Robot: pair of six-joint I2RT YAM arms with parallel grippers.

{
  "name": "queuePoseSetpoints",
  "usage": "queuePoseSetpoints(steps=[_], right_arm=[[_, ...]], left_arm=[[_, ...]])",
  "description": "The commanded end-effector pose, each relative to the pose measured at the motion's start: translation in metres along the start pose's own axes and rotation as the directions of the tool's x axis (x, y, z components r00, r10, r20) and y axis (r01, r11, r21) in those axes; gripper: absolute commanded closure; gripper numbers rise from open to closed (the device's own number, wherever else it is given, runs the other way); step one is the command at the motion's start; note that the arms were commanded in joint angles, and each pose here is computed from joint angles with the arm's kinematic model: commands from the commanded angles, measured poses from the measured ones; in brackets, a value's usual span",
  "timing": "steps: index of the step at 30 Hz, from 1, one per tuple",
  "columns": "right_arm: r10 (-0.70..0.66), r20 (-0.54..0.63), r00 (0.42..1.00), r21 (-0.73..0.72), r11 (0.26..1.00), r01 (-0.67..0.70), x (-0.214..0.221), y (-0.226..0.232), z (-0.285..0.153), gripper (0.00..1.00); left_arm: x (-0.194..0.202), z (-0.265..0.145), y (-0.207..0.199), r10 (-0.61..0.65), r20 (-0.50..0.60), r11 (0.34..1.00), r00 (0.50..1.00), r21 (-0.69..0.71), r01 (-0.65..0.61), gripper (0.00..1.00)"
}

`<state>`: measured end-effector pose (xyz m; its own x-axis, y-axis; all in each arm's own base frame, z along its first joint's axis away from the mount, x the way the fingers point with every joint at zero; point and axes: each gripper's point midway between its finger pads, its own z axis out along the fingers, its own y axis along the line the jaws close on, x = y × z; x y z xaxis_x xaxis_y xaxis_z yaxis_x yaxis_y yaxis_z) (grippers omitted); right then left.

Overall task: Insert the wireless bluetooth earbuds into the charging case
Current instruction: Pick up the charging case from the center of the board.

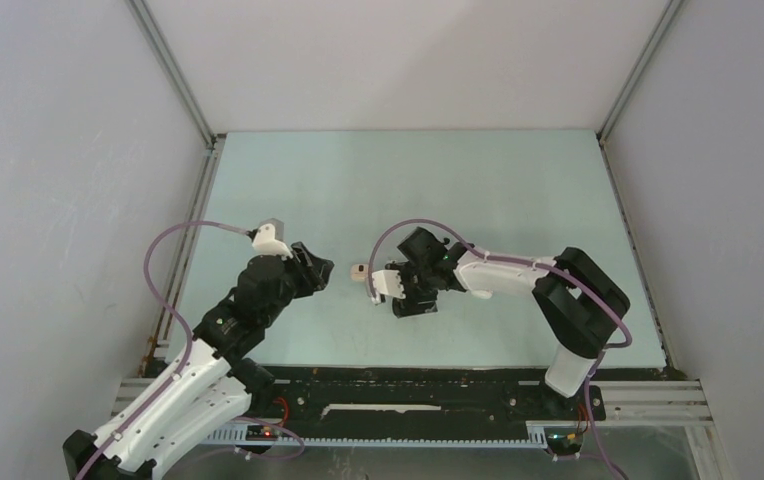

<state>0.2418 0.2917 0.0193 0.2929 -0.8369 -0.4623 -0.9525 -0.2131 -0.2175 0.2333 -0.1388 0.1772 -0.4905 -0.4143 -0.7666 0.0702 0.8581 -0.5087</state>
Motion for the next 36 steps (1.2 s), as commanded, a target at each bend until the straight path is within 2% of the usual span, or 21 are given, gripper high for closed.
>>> queuePoseSetpoints(steps=[1,7,20,26,27,32,36], right_arm=[[-0.04,0.026,0.999,0.011,0.999,0.04,-0.012,-0.002,0.002,0.28],[-0.065,0.058,0.996,-0.03,0.997,0.067,-0.026,0.01,0.01,0.28],[0.086,0.042,0.995,-0.252,0.965,-0.072,-0.024,0.023,0.013,0.36],[0.141,0.025,0.99,-0.267,0.955,-0.129,-0.017,0.023,0.011,0.38],[0.15,0.023,0.988,-0.258,0.956,-0.14,-0.017,0.021,0.011,0.4],[0.209,0.041,0.977,-0.149,0.968,-0.2,-0.021,-0.005,0.0,0.64],[0.269,0.157,0.95,-0.088,0.962,-0.258,-0.042,-0.024,-0.041,0.71]], left_arm=[[-0.014,-0.002,-0.011,-0.001,0.045,1.0,0.999,0.031,0.0,0.48],[-0.01,0.002,-0.011,0.001,0.032,0.999,0.999,0.037,-0.002,0.48],[-0.004,0.003,-0.01,0.01,0.015,0.999,1.0,0.04,-0.011,0.48],[-0.003,0.006,-0.012,0.003,0.014,0.999,1.0,0.048,-0.004,0.48],[-0.002,0.007,-0.012,0.002,0.011,0.999,1.0,0.052,-0.002,0.48],[0.005,0.013,-0.016,-0.027,-0.002,0.997,1.0,0.077,0.027,0.48],[0.014,0.022,-0.023,-0.039,-0.018,0.991,0.999,0.126,0.041,0.48]])
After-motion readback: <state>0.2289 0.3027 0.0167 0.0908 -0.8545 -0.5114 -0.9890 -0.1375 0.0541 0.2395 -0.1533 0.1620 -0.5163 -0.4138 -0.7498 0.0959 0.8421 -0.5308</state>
